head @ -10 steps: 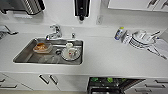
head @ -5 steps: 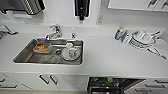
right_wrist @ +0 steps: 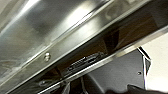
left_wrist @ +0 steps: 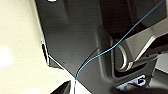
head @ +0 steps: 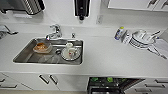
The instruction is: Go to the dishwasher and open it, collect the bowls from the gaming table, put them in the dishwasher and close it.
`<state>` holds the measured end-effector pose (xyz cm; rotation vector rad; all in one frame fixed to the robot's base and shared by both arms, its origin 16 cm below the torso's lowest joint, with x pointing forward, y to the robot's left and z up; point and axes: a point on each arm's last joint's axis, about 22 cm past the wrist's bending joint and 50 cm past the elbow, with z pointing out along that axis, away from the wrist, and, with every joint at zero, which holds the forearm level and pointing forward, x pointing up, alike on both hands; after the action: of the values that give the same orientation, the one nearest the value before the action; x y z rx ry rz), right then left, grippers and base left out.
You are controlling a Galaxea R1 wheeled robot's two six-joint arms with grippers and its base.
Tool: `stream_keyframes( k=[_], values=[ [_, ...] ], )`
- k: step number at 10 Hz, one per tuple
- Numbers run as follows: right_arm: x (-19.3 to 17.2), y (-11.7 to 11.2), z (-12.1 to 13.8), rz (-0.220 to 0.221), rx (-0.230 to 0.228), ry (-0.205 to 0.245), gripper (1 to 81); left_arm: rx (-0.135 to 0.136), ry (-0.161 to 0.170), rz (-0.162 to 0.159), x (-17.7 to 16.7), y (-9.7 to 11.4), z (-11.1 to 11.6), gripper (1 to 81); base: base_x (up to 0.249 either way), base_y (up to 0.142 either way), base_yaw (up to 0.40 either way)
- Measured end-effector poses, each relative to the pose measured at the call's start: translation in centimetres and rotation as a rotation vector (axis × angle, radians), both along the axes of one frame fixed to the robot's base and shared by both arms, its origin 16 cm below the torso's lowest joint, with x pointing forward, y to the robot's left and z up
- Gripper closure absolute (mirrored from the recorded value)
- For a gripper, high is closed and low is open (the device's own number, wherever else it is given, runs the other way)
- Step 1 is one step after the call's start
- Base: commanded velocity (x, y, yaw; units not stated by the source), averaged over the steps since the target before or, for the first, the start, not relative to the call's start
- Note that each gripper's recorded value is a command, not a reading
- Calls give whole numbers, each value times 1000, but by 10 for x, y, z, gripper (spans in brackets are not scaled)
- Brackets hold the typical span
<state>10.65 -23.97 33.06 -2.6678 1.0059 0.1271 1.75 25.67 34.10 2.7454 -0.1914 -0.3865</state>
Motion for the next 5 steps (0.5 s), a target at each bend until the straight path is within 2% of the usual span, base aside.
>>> stream_keyframes(
  k=[2,5],
  values=[
    [3,-11,1,-46,-5,7,10,2,1,1,0,2,0,10,0,0,0],
    [13,-9,10,-111,60,10,10,3,5,2,-3,2,1,10,0,0,0]
  ],
)
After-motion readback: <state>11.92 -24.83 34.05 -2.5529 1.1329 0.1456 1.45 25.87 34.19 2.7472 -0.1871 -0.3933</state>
